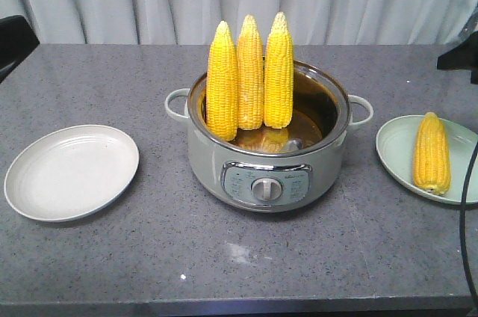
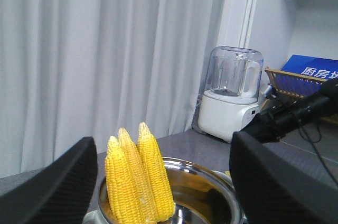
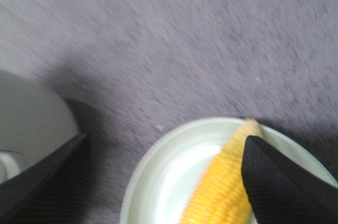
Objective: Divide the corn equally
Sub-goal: 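Lift the corn cob and lay it on the pale green plate, then reach the left gripper to the corn cob nearest it and grasp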
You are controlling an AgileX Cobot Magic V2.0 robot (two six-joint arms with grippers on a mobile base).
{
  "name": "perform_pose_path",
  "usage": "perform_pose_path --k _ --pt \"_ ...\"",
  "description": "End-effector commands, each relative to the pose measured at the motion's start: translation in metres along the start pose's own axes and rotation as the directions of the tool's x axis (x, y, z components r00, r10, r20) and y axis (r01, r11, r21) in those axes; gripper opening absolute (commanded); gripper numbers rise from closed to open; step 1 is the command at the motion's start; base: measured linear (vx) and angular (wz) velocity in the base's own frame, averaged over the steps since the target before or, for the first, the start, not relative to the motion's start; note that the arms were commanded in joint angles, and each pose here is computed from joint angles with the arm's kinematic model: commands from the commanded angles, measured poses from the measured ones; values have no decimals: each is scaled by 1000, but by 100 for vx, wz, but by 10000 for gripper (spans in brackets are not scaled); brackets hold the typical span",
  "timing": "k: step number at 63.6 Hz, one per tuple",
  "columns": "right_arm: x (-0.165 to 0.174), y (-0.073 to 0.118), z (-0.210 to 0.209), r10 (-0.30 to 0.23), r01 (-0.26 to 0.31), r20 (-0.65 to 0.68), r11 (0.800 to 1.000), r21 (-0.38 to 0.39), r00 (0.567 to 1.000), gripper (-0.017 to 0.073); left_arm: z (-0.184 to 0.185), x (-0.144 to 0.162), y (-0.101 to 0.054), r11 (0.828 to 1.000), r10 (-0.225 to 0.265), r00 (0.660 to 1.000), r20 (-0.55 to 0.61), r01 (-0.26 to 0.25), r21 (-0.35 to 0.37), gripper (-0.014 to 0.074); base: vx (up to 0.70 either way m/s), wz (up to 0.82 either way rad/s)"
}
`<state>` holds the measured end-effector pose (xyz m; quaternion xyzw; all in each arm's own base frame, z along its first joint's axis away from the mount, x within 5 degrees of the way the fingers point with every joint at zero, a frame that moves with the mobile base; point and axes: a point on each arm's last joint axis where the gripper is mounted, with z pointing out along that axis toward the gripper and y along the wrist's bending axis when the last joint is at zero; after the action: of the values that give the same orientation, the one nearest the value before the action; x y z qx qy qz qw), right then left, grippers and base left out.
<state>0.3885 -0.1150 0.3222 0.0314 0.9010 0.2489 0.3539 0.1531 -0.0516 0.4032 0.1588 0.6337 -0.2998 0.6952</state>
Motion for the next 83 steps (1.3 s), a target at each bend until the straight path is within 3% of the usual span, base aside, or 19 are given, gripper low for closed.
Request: perform_pose_path --k 1,10,19,28,35,44,56,69,83 --pt "-19 49 -50 -61 75 176 994 -74 982 574 6 -17 0 1000 -9 999 40 9 11 513 0 0" --pt "-19 84 -85 -103 133 256 986 -103 961 571 31 -28 18 1000 -30 999 -17 30 -4 513 0 0" --pt "-13 113 -114 -157 195 289 975 -106 944 571 71 -35 52 998 -33 993 -111 27 -56 513 0 0" --pt "-8 129 -131 -193 233 318 968 -94 928 571 114 -33 85 991 -125 972 -201 115 -61 514 0 0" --pt "-6 133 -135 -202 244 322 965 -94 925 571 148 -29 100 986 -168 953 -254 168 -20 514 0 0" --pt "-6 133 -135 -203 245 321 965 -95 925 571 193 -20 104 983 -156 949 -272 175 47 514 0 0" --pt "-6 133 -135 -203 245 320 965 -96 925 571 238 14 111 975 -176 932 -317 210 78 519 0 0" --pt "-6 133 -135 -206 247 315 964 -98 926 571 263 51 107 962 -208 902 -378 258 87 519 0 0" --pt "-5 134 -135 -210 251 306 962 -103 929 571 273 68 106 954 -245 889 -387 293 69 519 0 0"
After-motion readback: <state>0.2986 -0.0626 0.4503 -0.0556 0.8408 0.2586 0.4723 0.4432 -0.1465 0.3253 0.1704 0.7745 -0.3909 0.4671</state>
